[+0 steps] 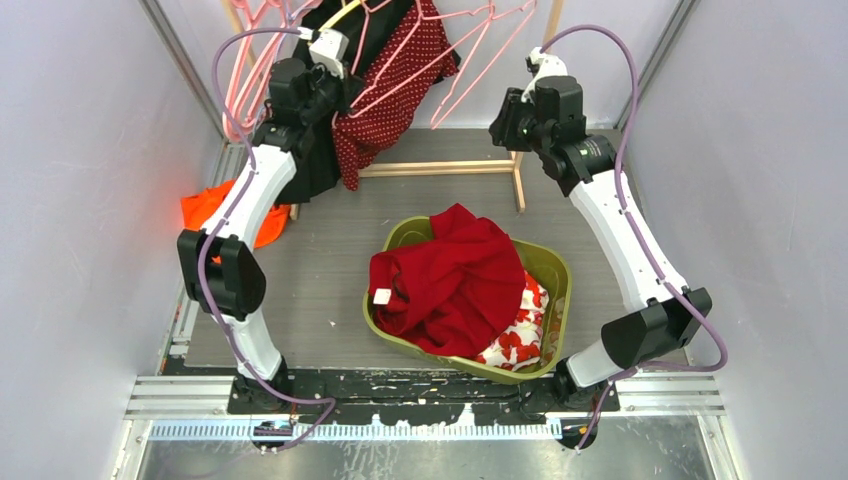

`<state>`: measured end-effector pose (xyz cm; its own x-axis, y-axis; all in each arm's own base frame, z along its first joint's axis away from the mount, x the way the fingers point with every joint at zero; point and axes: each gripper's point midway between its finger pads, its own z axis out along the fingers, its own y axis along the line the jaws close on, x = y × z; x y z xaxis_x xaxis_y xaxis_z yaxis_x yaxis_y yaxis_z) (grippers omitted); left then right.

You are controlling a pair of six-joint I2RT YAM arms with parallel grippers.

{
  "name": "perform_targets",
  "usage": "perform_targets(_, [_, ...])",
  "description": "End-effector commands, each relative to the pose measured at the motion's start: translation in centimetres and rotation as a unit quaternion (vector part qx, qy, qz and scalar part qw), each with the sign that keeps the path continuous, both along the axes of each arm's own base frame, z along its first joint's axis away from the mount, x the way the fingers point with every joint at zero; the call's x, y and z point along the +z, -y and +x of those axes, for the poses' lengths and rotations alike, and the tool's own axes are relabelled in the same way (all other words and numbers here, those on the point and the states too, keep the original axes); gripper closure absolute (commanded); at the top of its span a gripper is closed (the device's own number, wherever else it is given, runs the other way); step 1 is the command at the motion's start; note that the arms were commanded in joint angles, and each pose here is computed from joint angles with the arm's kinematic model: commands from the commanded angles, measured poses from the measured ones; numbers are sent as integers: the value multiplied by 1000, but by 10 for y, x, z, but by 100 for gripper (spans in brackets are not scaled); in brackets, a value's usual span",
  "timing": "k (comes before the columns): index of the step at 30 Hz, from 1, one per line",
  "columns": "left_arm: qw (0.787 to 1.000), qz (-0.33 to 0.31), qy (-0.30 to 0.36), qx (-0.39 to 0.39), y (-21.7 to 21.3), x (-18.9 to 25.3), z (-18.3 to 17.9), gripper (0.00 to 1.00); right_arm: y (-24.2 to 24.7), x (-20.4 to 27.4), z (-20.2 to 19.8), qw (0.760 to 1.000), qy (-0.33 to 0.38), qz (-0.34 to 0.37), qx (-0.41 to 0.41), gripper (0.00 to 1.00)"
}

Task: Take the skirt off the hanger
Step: Pick up the hanger from the clothesline.

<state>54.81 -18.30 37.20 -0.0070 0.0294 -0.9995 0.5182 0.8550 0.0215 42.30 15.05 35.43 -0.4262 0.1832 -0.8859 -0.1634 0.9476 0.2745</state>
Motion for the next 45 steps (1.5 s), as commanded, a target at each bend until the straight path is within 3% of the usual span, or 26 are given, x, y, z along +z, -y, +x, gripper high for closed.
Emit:
perform_targets(1, [995,-16,93,41,-25,66,-10,100,-3,11,1,1000,25,3,5,61])
perform_targets(7, [990,-28,123,58,-32,81,-14,100,0,7,-1,1000,24,-6,4,61])
perform_targets(15, [988,-35,143,49,-34,109,-44,100,1,1,4,1000,22,-16,0,61])
perform_targets(30, [984,-34,172,25,-29,121,-63,100,1,-6,5,1000,16,-19,0,61])
perform_targets(45, [983,-17,177,53,-38,79,-65,100,0,-13,8,1000,9,-22,2,61])
